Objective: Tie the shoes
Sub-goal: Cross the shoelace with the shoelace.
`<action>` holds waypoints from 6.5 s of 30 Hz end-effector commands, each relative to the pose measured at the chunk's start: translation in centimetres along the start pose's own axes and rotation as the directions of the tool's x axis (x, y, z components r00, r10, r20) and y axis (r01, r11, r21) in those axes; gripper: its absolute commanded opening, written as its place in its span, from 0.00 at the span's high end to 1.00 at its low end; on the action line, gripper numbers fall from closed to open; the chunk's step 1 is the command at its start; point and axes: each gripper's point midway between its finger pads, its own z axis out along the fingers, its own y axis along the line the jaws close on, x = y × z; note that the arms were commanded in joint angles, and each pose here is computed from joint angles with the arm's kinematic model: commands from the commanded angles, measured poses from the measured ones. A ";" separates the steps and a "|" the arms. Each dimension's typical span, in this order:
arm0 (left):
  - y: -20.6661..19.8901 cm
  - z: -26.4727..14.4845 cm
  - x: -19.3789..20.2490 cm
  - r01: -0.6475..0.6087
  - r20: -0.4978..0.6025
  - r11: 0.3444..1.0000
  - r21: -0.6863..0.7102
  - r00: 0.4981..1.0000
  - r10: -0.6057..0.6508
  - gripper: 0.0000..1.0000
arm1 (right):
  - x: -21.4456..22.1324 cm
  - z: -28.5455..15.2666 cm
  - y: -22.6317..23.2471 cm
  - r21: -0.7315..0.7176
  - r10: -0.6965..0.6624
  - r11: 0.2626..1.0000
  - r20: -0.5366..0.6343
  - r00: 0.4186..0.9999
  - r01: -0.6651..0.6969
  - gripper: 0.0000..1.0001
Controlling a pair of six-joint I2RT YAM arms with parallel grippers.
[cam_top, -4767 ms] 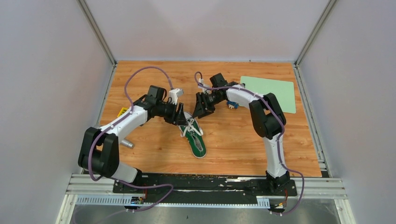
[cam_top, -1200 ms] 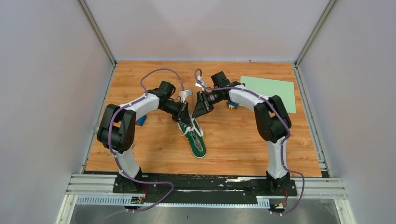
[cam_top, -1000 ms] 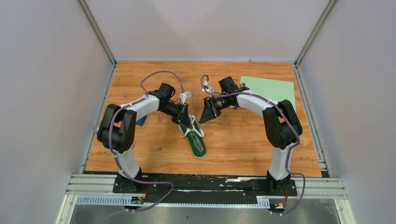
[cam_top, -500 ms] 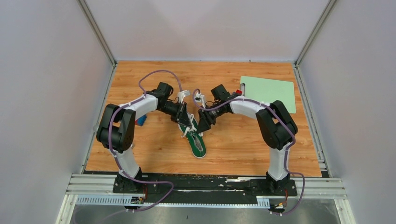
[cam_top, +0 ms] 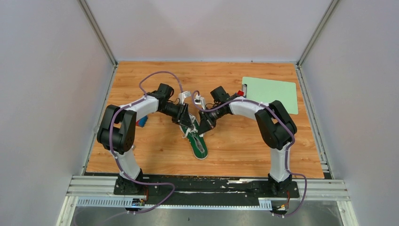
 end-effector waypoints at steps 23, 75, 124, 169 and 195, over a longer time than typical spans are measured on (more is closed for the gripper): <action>-2.3 -0.9 -0.7 -0.047 0.046 0.997 0.065 0.998 0.044 0.49 | -2.0 1.5 1.3 0.007 -0.021 1.000 -0.060 0.998 0.022 1.00; -0.8 0.6 0.2 -0.101 -0.056 0.995 -0.010 0.993 0.100 1.00 | -1.9 0.7 1.0 0.020 0.038 0.999 -0.076 0.996 -0.036 0.89; -1.3 -0.6 -1.1 -0.391 0.038 0.919 -0.046 0.919 0.392 0.62 | -7.8 -1.9 -1.9 -0.048 0.080 0.996 0.099 0.992 -0.075 0.75; -0.8 -0.9 -1.0 -0.392 -0.023 0.918 -0.059 0.920 0.391 0.49 | -11.7 -3.1 0.5 -0.091 0.124 0.990 0.173 0.977 -0.110 0.95; -2.7 -2.2 -3.0 -0.421 0.061 0.906 0.037 0.906 0.418 0.44 | -11.7 -3.2 2.2 -0.129 0.133 0.985 0.170 0.976 -0.112 0.96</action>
